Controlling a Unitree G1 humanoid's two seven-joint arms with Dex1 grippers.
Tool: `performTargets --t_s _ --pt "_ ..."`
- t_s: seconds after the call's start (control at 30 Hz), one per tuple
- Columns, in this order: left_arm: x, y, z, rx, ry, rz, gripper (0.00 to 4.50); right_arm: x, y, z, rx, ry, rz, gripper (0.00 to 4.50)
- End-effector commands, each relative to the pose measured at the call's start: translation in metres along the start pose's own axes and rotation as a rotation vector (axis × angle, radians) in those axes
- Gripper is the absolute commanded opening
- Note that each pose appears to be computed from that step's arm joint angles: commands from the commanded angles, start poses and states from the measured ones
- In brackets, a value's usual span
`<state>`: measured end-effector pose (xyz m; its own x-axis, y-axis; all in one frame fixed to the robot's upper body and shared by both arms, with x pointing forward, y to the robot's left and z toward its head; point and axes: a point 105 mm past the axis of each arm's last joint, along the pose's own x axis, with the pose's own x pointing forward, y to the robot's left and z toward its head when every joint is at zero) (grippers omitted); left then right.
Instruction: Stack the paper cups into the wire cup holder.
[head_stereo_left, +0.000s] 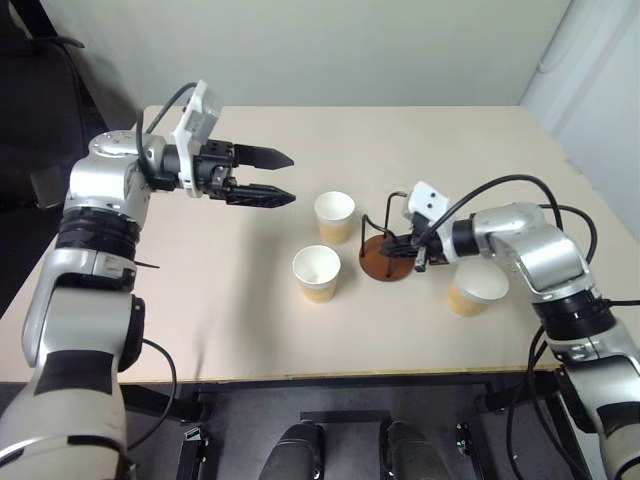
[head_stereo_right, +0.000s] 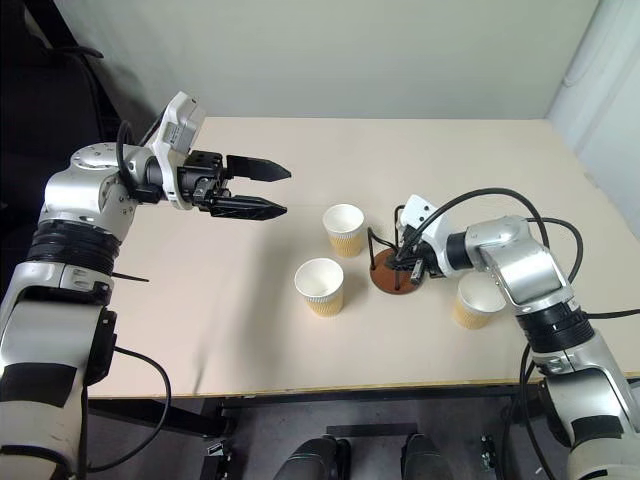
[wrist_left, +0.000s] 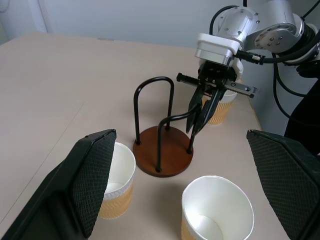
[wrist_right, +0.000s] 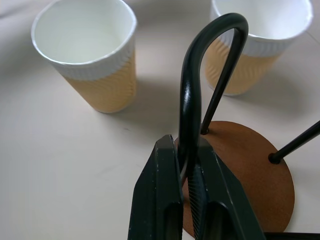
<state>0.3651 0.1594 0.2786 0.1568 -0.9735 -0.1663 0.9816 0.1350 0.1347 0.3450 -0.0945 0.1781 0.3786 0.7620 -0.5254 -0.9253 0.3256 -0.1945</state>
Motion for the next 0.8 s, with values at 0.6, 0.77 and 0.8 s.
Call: performTargets --t_s 0.6,0.77,0.8 --pt "-0.007 -0.009 0.014 0.05 -0.011 -0.033 4.5 0.009 0.002 0.019 -0.075 -0.042 0.025 0.03" --pt "-0.007 -0.009 0.014 0.049 -0.011 -0.034 4.5 0.01 0.004 0.01 -0.081 -0.006 0.033 0.55" --pt "-0.007 -0.009 0.014 0.049 -0.012 -0.034 4.5 0.011 0.005 0.008 -0.084 -0.001 0.034 0.75"
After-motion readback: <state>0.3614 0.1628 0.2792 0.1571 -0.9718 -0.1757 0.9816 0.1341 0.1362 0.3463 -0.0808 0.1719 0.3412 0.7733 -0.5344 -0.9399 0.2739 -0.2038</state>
